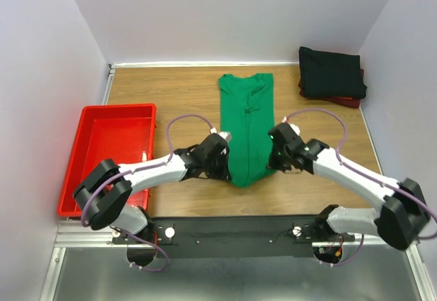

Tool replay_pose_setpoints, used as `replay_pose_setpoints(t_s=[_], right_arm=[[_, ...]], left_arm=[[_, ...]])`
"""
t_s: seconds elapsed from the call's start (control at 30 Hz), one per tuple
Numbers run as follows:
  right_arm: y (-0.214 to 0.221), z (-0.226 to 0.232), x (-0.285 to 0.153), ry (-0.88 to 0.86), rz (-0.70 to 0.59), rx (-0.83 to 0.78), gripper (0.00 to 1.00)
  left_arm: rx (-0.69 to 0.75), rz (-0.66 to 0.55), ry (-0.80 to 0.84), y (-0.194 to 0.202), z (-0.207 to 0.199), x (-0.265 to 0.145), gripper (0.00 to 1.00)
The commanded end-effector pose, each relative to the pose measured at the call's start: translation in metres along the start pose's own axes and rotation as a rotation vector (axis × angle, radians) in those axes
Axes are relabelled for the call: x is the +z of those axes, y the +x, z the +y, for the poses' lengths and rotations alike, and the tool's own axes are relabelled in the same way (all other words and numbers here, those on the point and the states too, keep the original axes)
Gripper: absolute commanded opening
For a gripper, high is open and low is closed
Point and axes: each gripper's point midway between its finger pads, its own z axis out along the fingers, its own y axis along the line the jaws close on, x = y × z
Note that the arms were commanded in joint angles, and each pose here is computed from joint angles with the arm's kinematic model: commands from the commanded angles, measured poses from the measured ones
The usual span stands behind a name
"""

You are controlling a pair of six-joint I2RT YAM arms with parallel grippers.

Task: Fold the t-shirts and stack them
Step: Fold the tshirt

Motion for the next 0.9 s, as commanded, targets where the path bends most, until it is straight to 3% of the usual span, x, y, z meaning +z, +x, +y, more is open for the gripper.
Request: replay_pose_setpoints(t_s=[0.0, 0.33, 0.63, 0.87], right_arm=[[-0.049, 0.004, 0.005, 0.122, -0.142, -0.072, 0.01], [-0.129, 0.024, 0.055, 0.208, -0.236, -0.075, 0.01], [-0.179, 0.016, 0.104, 0.193, -0.246, 0.005, 0.01], [-0.203, 0.014, 0.12, 0.166, -0.249, 0.038, 0.0]], left_arm=[[0.051, -0.088, -0.026, -0.052, 0.001, 0.003, 0.0], [-0.024, -0.195, -0.074, -0.154, 0.021, 0.019, 0.0], [-0.089, -0.239, -0.093, -0.216, 0.04, 0.04, 0.0], [-0.121, -0.235, -0.122, -0.238, 0.056, 0.053, 0.0]])
